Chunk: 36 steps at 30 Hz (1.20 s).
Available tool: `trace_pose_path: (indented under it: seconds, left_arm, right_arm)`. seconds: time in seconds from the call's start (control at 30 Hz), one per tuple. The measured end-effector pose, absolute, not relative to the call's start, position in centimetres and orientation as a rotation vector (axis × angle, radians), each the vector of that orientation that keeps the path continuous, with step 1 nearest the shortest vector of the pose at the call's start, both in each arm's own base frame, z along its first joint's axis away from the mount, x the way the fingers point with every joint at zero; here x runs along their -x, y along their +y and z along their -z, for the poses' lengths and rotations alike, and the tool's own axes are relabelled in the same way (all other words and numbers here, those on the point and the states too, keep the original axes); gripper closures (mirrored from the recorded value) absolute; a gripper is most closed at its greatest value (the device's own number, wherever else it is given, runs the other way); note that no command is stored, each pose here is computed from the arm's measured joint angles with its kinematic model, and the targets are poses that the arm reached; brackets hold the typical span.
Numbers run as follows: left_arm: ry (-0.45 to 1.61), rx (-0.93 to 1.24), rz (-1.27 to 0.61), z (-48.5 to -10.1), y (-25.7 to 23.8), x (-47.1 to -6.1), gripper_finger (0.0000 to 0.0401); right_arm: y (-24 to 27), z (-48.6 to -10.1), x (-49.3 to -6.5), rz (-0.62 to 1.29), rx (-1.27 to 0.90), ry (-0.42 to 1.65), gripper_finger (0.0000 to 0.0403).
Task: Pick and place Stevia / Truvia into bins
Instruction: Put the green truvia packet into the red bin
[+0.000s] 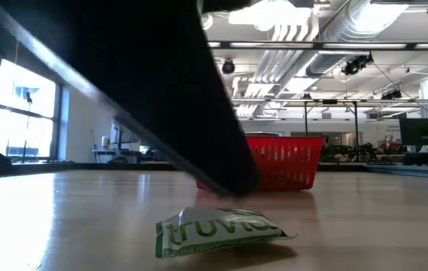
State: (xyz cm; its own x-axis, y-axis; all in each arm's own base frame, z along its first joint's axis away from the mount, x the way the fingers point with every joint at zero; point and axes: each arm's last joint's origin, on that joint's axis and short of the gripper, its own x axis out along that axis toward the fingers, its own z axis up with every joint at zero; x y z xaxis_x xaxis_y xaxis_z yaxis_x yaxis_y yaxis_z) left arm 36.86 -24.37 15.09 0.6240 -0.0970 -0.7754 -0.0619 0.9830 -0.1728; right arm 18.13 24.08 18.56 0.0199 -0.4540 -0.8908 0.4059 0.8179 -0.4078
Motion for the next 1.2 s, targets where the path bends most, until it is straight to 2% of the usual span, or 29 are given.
trace_pose_path:
  seconds: [0.2, 0.33, 0.43, 0.63, 0.67, 0.8, 0.9, 1.0, 1.1, 1.2]
  left_arm:
    - [0.930, 0.181, 0.037, -13.1, -24.8, -37.2, 0.0152]
    - [0.929, 0.162, -0.002, -12.6, -24.7, -37.2, 0.0180]
    - [0.950, 0.113, -0.006, -12.5, -24.3, -37.3, 0.0227]
    - [1.000, 0.005, 0.019, -13.2, -23.9, -37.6, 0.0364]
    - [1.013, -0.015, 0.026, -13.4, -23.8, -37.8, 0.0371]
    - [1.110, -0.105, -0.030, -15.4, -22.9, -38.4, 0.0362]
    - [1.146, -0.222, -0.145, -18.9, -21.3, -39.2, 0.0348]
    - [1.172, -0.353, -0.233, -22.5, -18.8, -40.0, 0.0360]
    - [1.157, -0.361, -0.247, -24.3, -15.9, -41.6, 0.0368]
    - [1.191, -0.325, -0.280, -24.7, -12.6, -42.7, 0.0368]
  right_arm:
    - [23.7, -17.9, -17.9, 0.688, 0.049, 1.407, 0.0118]
    - [23.7, -17.9, -18.0, 0.680, 0.069, 1.382, 0.0119]
    - [23.7, -18.0, -18.0, 0.677, 0.075, 1.380, 0.0119]
    - [23.6, -18.0, -18.1, 0.682, 0.077, 1.362, 0.0120]
    - [23.5, -18.1, -18.2, 0.687, 0.069, 1.355, 0.0121]
    - [22.9, -19.4, -18.2, 0.704, 0.024, 1.281, 0.0134]
    - [21.9, -20.9, -18.2, 0.730, 0.011, 1.254, 0.0148]
    - [20.6, -22.3, -18.1, 0.760, 0.018, 1.241, 0.0163]
    - [19.7, -23.1, -18.2, 0.771, 0.021, 1.235, 0.0175]
    - [19.2, -23.8, -18.1, 0.762, 0.013, 1.220, 0.0183]
